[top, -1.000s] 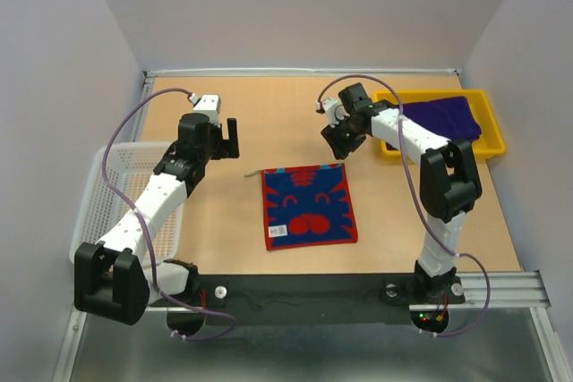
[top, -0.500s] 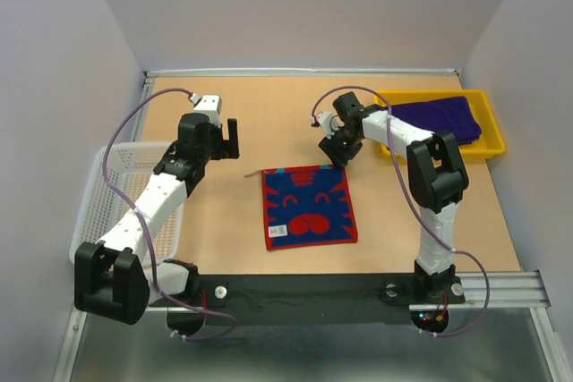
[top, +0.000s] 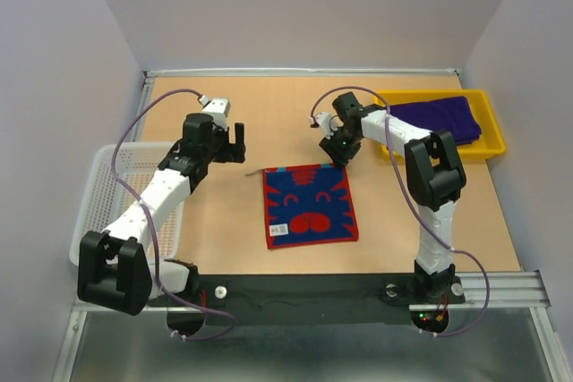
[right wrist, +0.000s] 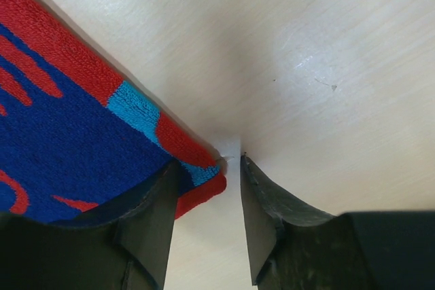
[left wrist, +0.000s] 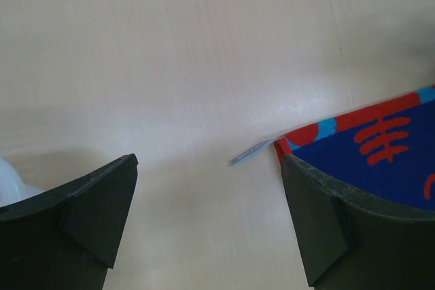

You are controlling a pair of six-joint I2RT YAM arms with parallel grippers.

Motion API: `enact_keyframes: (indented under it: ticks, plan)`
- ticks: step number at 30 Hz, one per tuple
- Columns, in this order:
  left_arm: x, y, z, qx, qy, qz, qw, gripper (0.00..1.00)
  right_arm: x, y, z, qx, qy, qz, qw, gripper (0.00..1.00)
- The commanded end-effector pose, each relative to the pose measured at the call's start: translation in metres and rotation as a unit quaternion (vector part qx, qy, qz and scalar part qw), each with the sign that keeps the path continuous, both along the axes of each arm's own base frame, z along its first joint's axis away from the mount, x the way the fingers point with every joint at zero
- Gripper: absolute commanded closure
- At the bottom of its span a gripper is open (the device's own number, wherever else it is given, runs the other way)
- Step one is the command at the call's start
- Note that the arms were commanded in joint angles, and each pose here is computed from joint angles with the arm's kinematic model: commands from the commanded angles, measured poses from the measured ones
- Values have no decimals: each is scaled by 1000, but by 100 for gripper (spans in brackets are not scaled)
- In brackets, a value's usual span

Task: Fold and stack the towels
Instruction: Fold the towel

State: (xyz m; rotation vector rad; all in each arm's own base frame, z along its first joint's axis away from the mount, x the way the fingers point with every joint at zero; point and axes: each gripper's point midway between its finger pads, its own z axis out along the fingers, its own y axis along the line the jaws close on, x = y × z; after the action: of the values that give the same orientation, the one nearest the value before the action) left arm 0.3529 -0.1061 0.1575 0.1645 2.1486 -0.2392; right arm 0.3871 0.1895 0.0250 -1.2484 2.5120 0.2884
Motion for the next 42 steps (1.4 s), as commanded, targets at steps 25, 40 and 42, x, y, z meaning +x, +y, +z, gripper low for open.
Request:
enact_keyframes:
  ticks: [25, 40, 42]
  plan:
    - [38, -99, -86, 136, 136, -225, 955, 34, -31, -3, -22, 4, 56, 14, 998, 99]
    - [19, -104, -116, 134, 190, -276, 933, 40, -35, -5, -27, 0, 63, 12, 998, 99]
    - [16, -102, -123, 137, 202, -277, 929, 40, -34, -5, -27, -1, 62, 13, 998, 99]
